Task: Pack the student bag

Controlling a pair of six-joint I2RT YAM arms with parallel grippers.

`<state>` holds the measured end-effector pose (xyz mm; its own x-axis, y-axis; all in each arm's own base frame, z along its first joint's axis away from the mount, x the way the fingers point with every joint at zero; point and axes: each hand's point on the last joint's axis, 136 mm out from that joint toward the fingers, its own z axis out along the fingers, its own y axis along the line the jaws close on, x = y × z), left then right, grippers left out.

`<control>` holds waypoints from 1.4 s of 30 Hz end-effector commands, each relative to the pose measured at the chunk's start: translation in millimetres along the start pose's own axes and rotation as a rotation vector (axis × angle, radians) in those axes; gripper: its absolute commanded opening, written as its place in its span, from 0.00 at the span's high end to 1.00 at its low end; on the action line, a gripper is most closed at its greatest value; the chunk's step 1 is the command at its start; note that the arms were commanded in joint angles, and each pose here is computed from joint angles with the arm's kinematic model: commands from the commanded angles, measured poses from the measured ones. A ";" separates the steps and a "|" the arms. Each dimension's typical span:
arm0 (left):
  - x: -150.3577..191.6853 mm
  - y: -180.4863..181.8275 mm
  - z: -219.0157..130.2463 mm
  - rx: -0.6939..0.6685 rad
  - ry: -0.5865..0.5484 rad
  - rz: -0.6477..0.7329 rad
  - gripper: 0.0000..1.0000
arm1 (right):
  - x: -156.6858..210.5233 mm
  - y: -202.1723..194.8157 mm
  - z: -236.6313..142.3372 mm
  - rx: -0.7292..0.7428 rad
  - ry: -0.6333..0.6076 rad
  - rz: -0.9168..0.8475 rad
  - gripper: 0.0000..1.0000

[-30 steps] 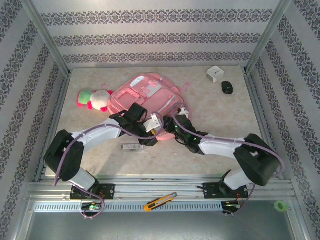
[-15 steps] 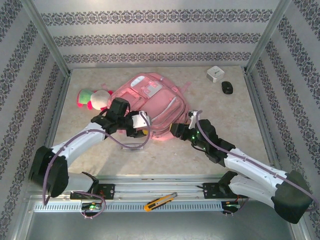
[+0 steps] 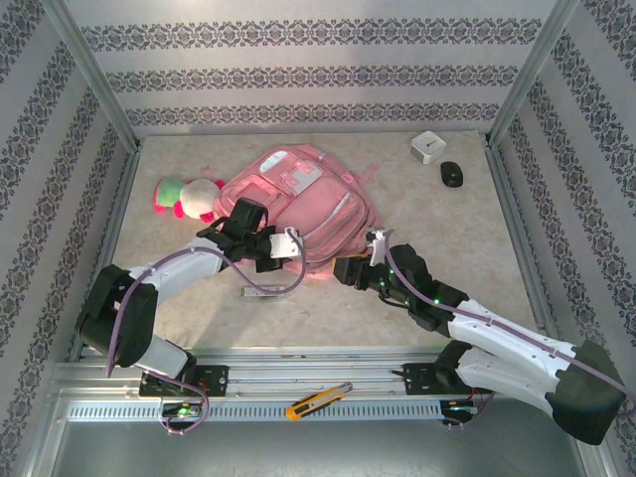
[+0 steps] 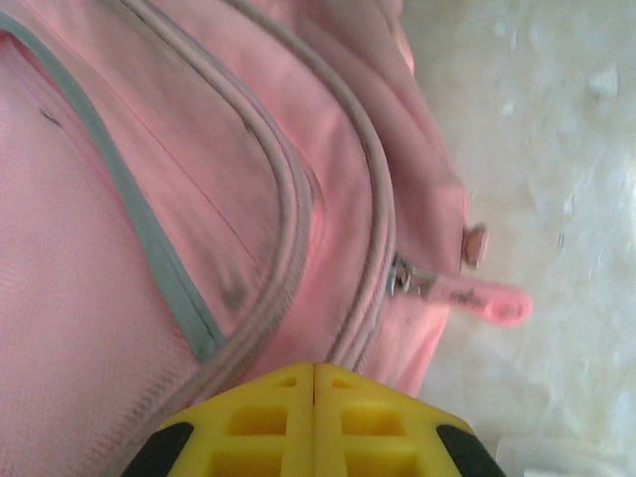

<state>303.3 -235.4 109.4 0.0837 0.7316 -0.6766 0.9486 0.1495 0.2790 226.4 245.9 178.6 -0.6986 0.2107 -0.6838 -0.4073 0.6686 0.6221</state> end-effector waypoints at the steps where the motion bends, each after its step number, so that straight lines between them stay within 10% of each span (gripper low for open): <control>1: -24.7 -3.2 -4.1 0.026 -0.134 -0.130 1.00 | 5.2 7.0 -3.3 -0.025 0.012 -0.036 0.53; 17: -23.8 -8.2 -5.1 0.068 -0.122 -0.155 1.00 | 43.6 25.1 43.9 0.017 0.181 0.021 0.54; 20: -3.6 -10.5 -6.7 0.024 -0.035 0.013 0.58 | 39.7 18.0 46.9 0.037 0.157 0.041 0.54; 24: 13.6 6.8 -3.6 -0.073 0.053 0.168 0.42 | 31.8 11.3 44.5 0.028 0.135 0.069 0.54; 37: 39.9 31.5 22.0 -0.117 0.161 0.216 0.53 | 33.2 3.6 37.2 0.023 0.134 0.094 0.55; 42: 29.7 37.7 10.5 -0.223 0.107 0.261 0.40 | 35.3 -2.2 33.6 0.039 0.123 0.105 0.55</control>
<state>325.4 -225.3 78.4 0.2604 0.8091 -0.5268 0.8794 0.0265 0.4754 222.3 279.3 137.3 -0.8109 0.1665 -0.5610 -0.3143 0.6847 0.6576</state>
